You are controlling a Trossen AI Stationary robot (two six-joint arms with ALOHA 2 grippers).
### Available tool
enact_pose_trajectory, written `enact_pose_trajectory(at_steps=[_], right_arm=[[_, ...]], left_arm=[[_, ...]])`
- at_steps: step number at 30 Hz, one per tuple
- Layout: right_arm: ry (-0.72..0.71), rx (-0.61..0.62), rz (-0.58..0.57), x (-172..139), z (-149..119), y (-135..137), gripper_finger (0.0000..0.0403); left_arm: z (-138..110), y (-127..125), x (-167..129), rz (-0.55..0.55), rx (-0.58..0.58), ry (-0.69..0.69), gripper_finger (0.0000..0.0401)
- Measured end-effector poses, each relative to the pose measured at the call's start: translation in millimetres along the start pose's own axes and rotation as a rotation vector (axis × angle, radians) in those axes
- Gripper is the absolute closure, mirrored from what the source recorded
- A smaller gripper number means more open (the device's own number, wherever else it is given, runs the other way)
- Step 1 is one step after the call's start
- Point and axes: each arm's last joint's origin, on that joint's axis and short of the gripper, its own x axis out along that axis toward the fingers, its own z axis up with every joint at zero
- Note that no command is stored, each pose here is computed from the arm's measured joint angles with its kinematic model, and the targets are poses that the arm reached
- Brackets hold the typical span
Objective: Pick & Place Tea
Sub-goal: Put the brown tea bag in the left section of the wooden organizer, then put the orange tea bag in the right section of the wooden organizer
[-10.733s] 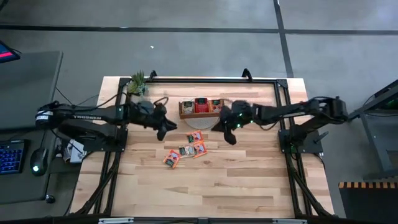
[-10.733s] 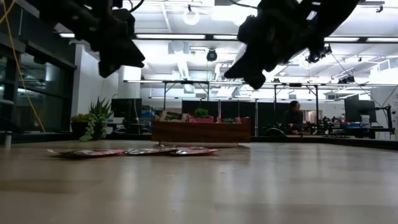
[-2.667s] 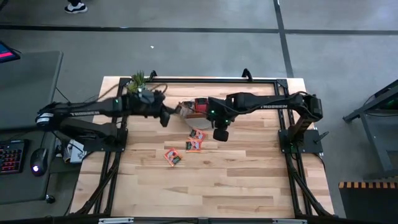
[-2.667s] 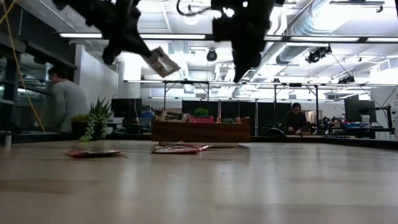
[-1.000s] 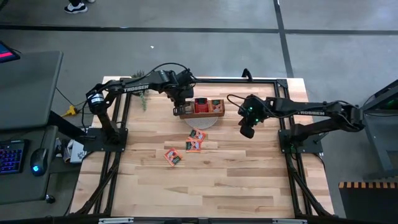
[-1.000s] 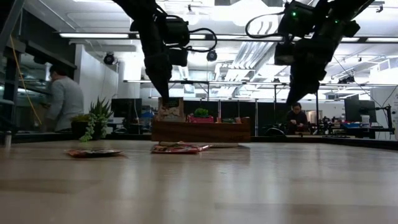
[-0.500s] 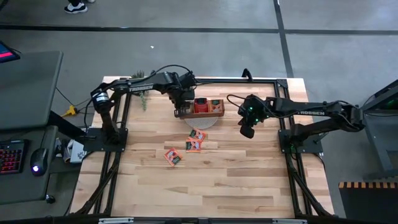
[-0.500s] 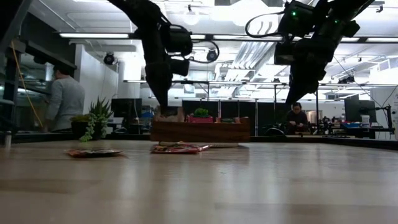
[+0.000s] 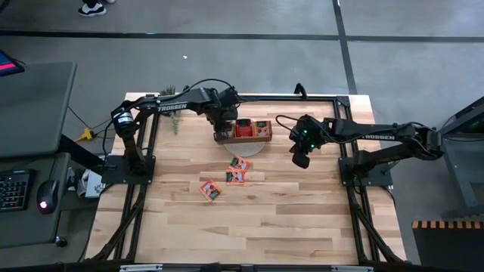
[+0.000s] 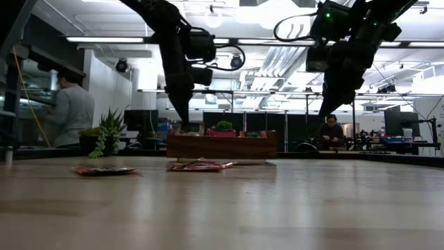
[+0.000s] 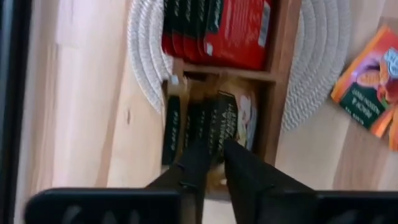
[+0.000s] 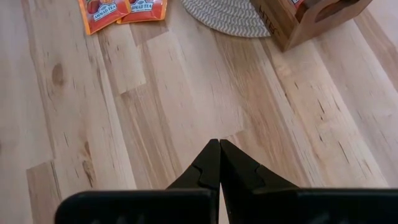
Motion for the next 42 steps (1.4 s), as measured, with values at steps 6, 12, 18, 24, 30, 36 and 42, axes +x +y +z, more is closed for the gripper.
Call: enact_pose_trajectory(at_steps=[6,12,18,24,30,36,42], right_arm=[[0.0,-0.018,0.0,0,0,0,0.0402],[0.0,-0.025,0.0,0,0,0,0.0402],[0.001,-0.026,0.0,0,0,0,0.0402],[0.001,-0.026,0.0,0,0,0,0.0402],[0.001,-0.019,0.001,0,0,0,0.0402],[0.0,-0.018,0.001,0,0,0,0.0402],[-0.037,-0.026,0.025,0,4,1,0.0402]], left_arm=[[-3,-1,0,-0.004,-0.023,0.037,0.0287],[5,4,-14,0.076,-0.072,0.027,0.0243],[22,10,-50,0.139,-0.084,-0.037,0.0216],[28,11,-82,0.161,-0.159,-0.083,0.0215],[13,6,-118,0.173,-0.185,-0.129,0.0248],[-3,-4,-148,0.159,-0.226,-0.159,0.031],[-10,-31,-162,0.126,-0.176,-0.148,0.0391]])
